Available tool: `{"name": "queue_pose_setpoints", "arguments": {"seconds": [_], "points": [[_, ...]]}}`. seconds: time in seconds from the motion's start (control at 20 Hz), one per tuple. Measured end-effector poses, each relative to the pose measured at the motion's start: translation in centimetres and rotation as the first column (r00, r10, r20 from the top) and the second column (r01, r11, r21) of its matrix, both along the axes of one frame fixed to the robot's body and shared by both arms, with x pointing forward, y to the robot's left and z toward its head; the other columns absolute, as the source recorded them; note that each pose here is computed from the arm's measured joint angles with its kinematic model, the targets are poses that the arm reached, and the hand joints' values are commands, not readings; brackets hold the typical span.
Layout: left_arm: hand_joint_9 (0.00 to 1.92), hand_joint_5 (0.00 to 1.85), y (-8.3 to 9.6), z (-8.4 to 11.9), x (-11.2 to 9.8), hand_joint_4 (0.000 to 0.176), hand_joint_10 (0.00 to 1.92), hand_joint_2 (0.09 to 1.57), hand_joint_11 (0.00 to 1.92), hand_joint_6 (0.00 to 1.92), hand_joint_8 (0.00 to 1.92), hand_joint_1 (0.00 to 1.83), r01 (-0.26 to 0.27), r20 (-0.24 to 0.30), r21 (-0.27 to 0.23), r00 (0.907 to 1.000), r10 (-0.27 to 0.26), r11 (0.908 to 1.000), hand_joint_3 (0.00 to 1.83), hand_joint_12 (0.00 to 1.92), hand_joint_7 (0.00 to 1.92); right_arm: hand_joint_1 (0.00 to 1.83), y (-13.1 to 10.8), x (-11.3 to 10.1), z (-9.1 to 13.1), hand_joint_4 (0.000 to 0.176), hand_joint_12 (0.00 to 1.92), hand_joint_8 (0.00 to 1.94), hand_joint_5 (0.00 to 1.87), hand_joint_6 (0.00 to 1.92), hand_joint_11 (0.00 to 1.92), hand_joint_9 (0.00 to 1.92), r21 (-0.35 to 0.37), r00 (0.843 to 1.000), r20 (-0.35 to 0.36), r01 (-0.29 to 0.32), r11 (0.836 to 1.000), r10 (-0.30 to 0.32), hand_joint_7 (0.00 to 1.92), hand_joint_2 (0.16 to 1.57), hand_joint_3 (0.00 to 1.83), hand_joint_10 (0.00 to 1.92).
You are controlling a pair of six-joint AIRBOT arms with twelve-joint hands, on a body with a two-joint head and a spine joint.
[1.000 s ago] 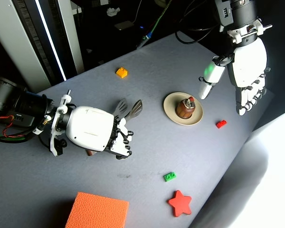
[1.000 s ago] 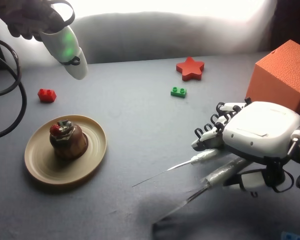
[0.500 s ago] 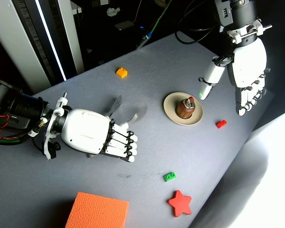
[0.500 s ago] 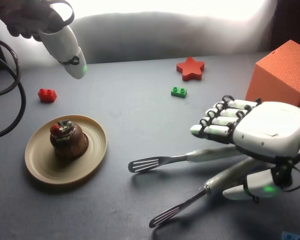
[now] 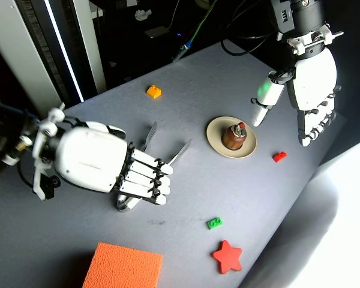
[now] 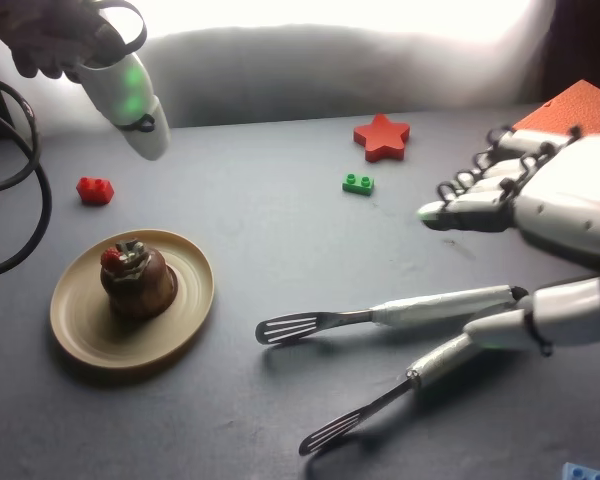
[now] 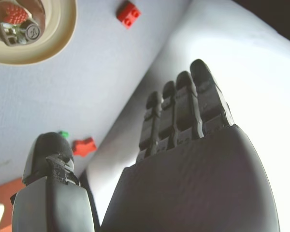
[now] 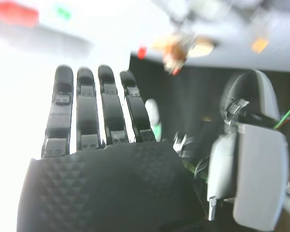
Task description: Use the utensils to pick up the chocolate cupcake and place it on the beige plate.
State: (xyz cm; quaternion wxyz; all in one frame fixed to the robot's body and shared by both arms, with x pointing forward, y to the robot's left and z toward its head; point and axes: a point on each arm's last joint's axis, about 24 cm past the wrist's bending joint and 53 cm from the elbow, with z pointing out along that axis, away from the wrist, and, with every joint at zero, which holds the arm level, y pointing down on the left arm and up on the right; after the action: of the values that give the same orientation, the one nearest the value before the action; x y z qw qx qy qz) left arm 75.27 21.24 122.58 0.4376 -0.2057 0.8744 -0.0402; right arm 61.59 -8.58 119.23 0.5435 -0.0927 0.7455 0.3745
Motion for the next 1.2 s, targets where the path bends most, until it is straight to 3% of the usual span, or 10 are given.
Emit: {"name": "queue_pose_setpoints", "arguments": {"seconds": [0.05,0.2,0.25,0.3,0.35,0.4,0.45,0.5,0.6,1.2], "points": [[0.3,0.3,0.0,0.0,0.0,0.0,0.01,1.13,0.0,0.01,0.01,0.49,0.0,0.0,0.0,1.0,0.0,1.0,0.0,0.77,0.28,0.45,-0.2,-0.3,1.2,0.0,1.33,0.04,0.7,0.05,0.17,0.7,-0.016,1.0,0.028,-0.001,1.0,0.002,0.75,1.17,0.0,0.1],[0.68,0.7,-0.2,0.0,0.0,0.0,0.06,1.2,0.23,0.02,0.03,0.54,0.003,0.002,-0.006,1.0,-0.003,1.0,0.0,0.96,0.74,0.51,-0.7,-0.4,4.0,0.0,1.66,0.14,0.95,0.07,0.42,0.69,-0.01,0.997,0.078,0.007,1.0,-0.006,1.04,1.2,0.0,1.03],[0.97,0.99,-0.2,0.0,-0.1,0.0,0.18,1.22,0.47,0.1,0.11,0.61,0.002,0.001,-0.008,1.0,-0.002,1.0,0.0,1.03,1.02,0.52,-0.9,-0.3,4.5,0.0,1.81,0.85,0.89,0.7,0.56,0.73,-0.017,0.997,0.078,0.009,1.0,-0.008,0.92,1.22,0.0,1.47],[0.97,0.99,0.1,0.0,-0.1,0.0,0.18,1.22,0.47,0.1,0.11,0.61,-0.003,0.001,-0.01,1.0,0.003,1.0,0.0,1.03,1.02,0.52,-0.9,-0.3,4.5,0.0,1.81,0.85,0.89,0.7,0.56,0.73,-0.03,0.997,0.071,0.007,1.0,-0.005,0.92,1.22,0.0,1.47],[0.9,0.75,0.4,0.0,0.0,0.156,1.0,1.24,0.62,1.35,0.81,0.88,-0.008,0.004,-0.005,1.0,0.008,1.0,0.01,1.4,0.99,0.56,-0.9,-0.3,4.4,0.0,1.92,1.67,0.76,1.52,0.82,0.83,-0.04,0.998,0.064,0.005,0.999,-0.003,0.85,1.23,0.0,1.87],[0.9,0.75,0.4,0.0,0.0,0.156,1.0,1.24,0.62,1.35,0.81,0.88,-0.014,0.005,-0.014,0.9999,0.014,0.9998,0.01,1.4,0.99,0.56,-0.9,-0.3,4.3,0.0,1.92,1.67,0.76,1.52,0.82,0.83,-0.052,0.998,0.065,0.002,0.999,0.001,0.85,1.23,0.0,1.87],[0.8,0.72,0.5,0.0,-0.1,0.0,1.44,1.25,0.63,1.5,1.24,0.74,-0.016,0.005,-0.015,0.9999,0.016,0.9997,0.01,1.65,0.89,0.58,-0.8,-0.4,4.3,0.0,1.92,1.81,0.73,1.66,0.93,0.91,-0.059,0.998,0.067,0.0,0.998,0.004,0.87,1.23,0.0,1.91],[0.87,0.77,0.5,-0.1,-0.1,0.0,1.89,1.23,0.86,1.76,1.74,0.8,-0.016,0.0,-0.016,0.9999,0.016,0.9997,0.0,1.91,0.87,0.74,-0.5,-0.6,4.5,0.0,1.92,1.94,0.77,1.82,1.19,1.15,-0.059,0.997,0.073,-0.008,0.998,0.012,1.0,1.17,0.0,1.92],[1.06,0.93,0.5,0.0,-0.1,0.0,1.91,1.23,1.03,1.89,1.89,0.82,0.0,0.007,-0.004,1.0,0.0,1.0,0.0,1.92,1.01,0.7,0.0,-0.8,4.9,0.0,1.92,1.94,0.95,1.9,1.34,1.29,-0.055,0.996,0.084,-0.017,0.998,0.021,1.16,1.19,0.0,1.92],[1.36,1.19,0.7,0.5,0.1,0.0,1.92,1.27,1.37,1.92,1.92,0.83,0.02,0.024,0.029,0.9995,-0.021,0.9994,0.01,1.92,1.29,0.79,0.4,-1.0,4.6,0.0,1.92,1.94,1.23,1.92,1.63,1.47,-0.067,0.996,0.077,-0.029,0.997,0.034,1.34,1.32,0.01,1.92]]}}
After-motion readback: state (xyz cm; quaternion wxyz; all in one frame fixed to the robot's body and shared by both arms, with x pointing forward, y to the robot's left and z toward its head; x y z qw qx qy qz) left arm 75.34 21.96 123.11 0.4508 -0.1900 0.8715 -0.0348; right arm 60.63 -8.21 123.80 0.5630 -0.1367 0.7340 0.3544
